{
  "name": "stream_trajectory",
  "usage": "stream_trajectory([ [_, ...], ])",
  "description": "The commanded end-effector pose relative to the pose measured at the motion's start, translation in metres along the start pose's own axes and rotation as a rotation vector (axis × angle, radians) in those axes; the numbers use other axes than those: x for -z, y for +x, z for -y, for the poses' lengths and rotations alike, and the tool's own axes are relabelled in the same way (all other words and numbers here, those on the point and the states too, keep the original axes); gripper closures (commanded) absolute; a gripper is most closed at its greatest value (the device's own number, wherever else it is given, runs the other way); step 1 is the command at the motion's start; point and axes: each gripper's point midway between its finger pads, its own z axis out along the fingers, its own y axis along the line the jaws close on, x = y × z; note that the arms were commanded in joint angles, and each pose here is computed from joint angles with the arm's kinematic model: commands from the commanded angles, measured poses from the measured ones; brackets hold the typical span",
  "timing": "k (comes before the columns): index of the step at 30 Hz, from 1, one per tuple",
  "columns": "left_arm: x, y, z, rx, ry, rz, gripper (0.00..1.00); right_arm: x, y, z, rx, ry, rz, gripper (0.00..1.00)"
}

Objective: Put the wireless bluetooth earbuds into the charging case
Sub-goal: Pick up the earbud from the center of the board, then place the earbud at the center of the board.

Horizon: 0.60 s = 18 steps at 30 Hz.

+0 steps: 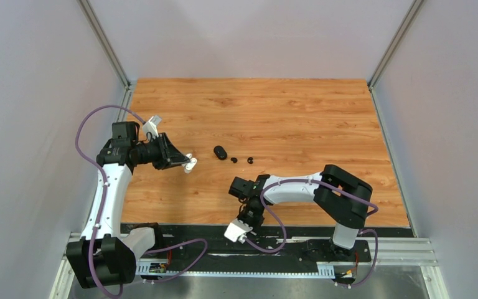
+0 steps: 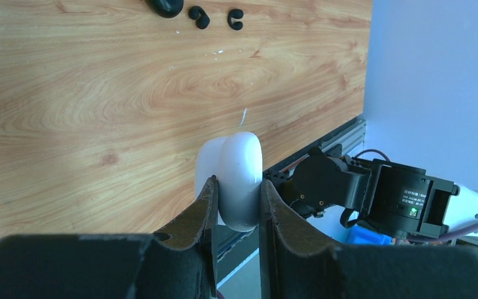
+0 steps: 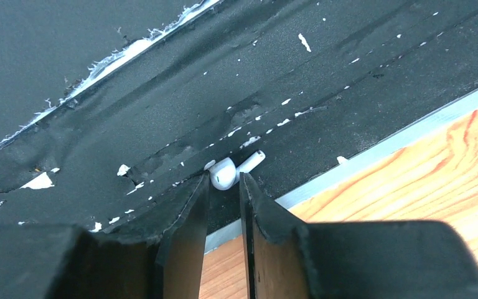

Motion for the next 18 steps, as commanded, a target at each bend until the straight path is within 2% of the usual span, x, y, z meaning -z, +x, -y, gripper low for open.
stream_trajectory([
  [1, 0.000, -0.006, 0.002, -0.012, 0.019, 0.018, 1.00, -0.005, -0.016, 0.007, 0.012, -0.016, 0.053, 0.73],
  [7, -0.001, -0.006, 0.002, -0.011, 0.019, 0.015, 1.00, -0.002, -0.014, 0.003, 0.004, -0.022, 0.033, 0.92],
  [12, -0.002, -0.012, 0.004, -0.007, 0.027, 0.020, 1.00, 0.032, -0.018, 0.017, 0.040, 0.071, -0.023, 0.97],
  [18, -0.001, -0.018, 0.008, -0.012, 0.036, 0.026, 1.00, 0.079, -0.023, 0.027, 0.090, 0.106, -0.019, 0.99],
])
